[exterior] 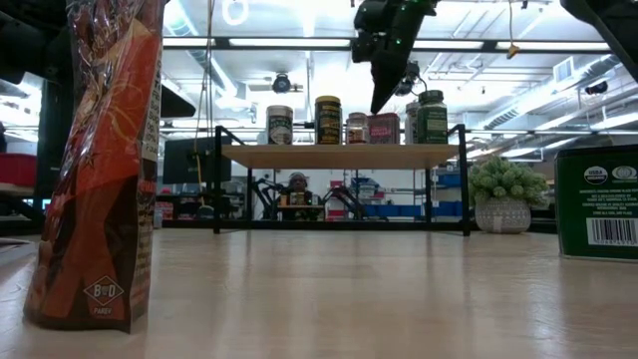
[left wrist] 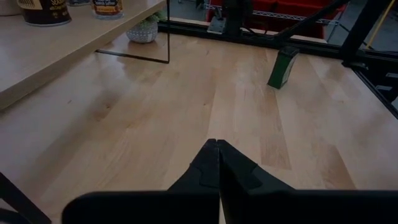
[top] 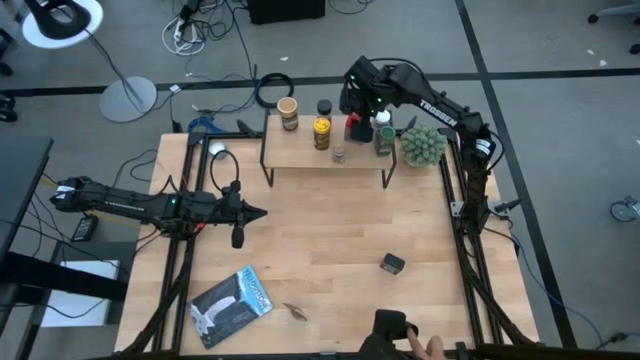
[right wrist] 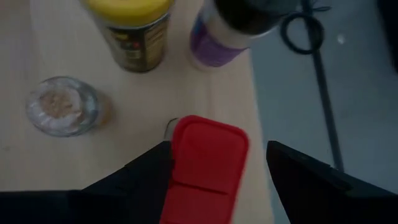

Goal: Shelf spices
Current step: Put the red seasoning can on the shelf

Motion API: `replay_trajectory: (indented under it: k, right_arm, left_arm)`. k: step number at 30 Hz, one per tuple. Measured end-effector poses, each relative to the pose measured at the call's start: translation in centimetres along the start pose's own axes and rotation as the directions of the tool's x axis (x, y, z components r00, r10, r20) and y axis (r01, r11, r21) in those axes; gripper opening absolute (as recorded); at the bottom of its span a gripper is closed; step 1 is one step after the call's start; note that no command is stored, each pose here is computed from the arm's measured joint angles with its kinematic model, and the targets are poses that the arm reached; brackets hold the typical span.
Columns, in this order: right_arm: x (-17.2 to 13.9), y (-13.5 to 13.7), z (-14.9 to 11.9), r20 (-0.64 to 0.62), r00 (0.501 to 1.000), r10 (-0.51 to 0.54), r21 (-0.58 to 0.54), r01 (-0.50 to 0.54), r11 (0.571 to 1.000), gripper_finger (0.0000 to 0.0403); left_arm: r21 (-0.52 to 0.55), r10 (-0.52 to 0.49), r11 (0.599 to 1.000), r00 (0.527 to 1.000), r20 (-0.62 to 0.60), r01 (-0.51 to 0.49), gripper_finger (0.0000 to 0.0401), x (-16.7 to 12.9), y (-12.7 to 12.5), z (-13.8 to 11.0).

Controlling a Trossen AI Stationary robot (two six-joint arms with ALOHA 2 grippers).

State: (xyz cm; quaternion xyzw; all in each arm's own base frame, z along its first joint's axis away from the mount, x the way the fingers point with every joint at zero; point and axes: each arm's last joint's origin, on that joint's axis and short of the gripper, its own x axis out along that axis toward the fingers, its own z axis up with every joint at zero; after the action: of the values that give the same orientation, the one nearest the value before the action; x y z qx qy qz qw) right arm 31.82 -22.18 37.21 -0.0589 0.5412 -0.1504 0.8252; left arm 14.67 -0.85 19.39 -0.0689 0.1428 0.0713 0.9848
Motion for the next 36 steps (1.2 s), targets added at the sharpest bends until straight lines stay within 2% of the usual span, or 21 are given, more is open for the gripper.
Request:
replay_trajectory:
  k: [6, 12, 15, 18, 22, 24, 27, 30, 36]
  right_arm:
    - [-2.6, -0.2, 0.6, 0.055, 0.998, -0.027, 0.011, 0.026, 1.000, 0.0256]
    - [-5.2, 1.2, 0.8, 0.051, 0.999, 0.016, 0.050, -0.018, 0.999, 0.0239]
    - [-6.1, 2.5, 0.4, -0.018, 0.998, 0.064, 0.123, -0.061, 0.991, 0.0209]
    - [-6.5, 4.0, 0.4, -0.041, 0.996, 0.079, 0.157, -0.072, 0.985, 0.0152]
    - [-7.9, 6.7, 0.8, -0.027, 0.998, 0.063, 0.130, -0.059, 0.990, 0.0047]
    - [-8.8, 8.5, 1.1, -0.016, 1.000, 0.025, 0.108, -0.023, 0.994, 0.0013]
    - [-10.6, 11.5, 1.3, 0.017, 0.999, -0.041, 0.115, 0.038, 0.993, 0.0011]
    - [-13.1, 14.7, 0.6, 0.079, 0.996, -0.042, 0.127, 0.032, 0.991, 0.0003]
    - [-15.5, 20.2, -4.3, 0.082, 0.993, -0.079, 0.284, 0.053, 0.957, 0.0002]
  left_arm:
    - [0.000, 0.000, 1.000, 1.000, 0.000, 0.000, 0.0000, 0.0, 0.0, 0.0]
    - [0.000, 0.000, 1.000, 1.000, 0.000, 0.000, 0.0000, 0.0, 0.0, 0.0]
    - [0.000, 0.000, 1.000, 1.000, 0.000, 0.000, 0.0000, 0.0, 0.0, 0.0]
    - [0.000, 0.000, 1.000, 1.000, -0.001, 0.000, 0.0000, 0.0, 0.0, 0.0]
    - [0.000, 0.000, 1.000, 1.000, -0.001, 0.000, 0.0000, 0.0, 0.0, 0.0]
    - [0.001, 0.000, 1.000, 1.000, -0.004, 0.000, 0.0000, 0.0, 0.0, 0.0]
    - [0.005, -0.001, 1.000, 1.000, -0.024, 0.001, 0.0000, 0.0, 0.0, -0.2]
    - [0.009, 0.002, 1.000, 0.999, -0.040, -0.002, 0.0000, 0.0, 0.1, -0.4]
    - [0.008, 0.003, 1.000, 0.999, -0.038, -0.003, 0.0000, 0.0, 0.1, -0.4]
